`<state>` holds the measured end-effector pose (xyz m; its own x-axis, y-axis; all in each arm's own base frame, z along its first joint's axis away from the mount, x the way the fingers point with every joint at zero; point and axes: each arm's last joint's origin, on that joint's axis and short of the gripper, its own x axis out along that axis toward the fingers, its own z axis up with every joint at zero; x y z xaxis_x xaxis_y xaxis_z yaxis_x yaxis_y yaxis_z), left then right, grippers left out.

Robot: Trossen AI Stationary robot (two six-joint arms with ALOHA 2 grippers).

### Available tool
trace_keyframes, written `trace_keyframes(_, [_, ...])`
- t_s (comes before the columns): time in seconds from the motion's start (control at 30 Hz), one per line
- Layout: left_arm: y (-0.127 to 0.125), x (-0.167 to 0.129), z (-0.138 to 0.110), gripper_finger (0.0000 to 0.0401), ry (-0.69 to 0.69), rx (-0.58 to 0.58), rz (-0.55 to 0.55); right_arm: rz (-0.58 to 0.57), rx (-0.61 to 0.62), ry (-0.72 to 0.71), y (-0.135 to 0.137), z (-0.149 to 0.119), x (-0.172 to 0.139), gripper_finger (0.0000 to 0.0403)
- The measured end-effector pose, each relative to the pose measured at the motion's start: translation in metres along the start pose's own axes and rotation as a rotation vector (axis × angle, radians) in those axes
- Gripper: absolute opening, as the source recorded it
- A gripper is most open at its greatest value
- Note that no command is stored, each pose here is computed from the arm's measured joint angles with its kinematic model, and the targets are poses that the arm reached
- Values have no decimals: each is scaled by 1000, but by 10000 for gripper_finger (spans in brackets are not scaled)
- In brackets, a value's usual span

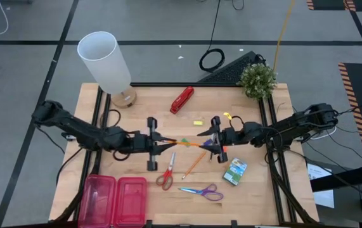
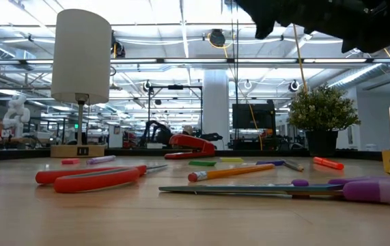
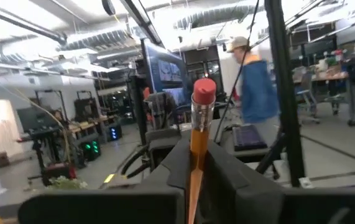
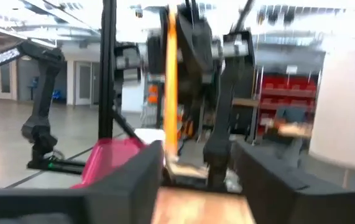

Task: Pack school essentials
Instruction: Put the left yellow pencil into the red supply box

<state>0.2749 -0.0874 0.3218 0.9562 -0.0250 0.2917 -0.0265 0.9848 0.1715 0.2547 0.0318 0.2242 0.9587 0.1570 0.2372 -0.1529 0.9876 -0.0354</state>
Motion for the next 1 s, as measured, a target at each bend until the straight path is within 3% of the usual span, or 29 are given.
trace_keyframes(0.13, [1, -20, 19, 15, 89, -73, -7, 1, 37, 149, 0, 0, 4, 297])
trace_keyframes(0.27, [1, -44, 30, 16, 215, -190, -16, 3, 53, 349, 0, 4, 3, 333])
trace_keyframes(0.4, [-4, -67, 36, 26, 331, -322, 16, -36, 37, 482, -1, 11, -3, 331])
trace_keyframes(0.6, [-17, -89, 32, 18, 495, -531, -10, -124, -50, 553, -4, 19, -16, 305])
trace_keyframes(1.0, [-69, -107, -1, 21, 845, -818, -26, -117, -205, 542, -7, 30, -23, 281])
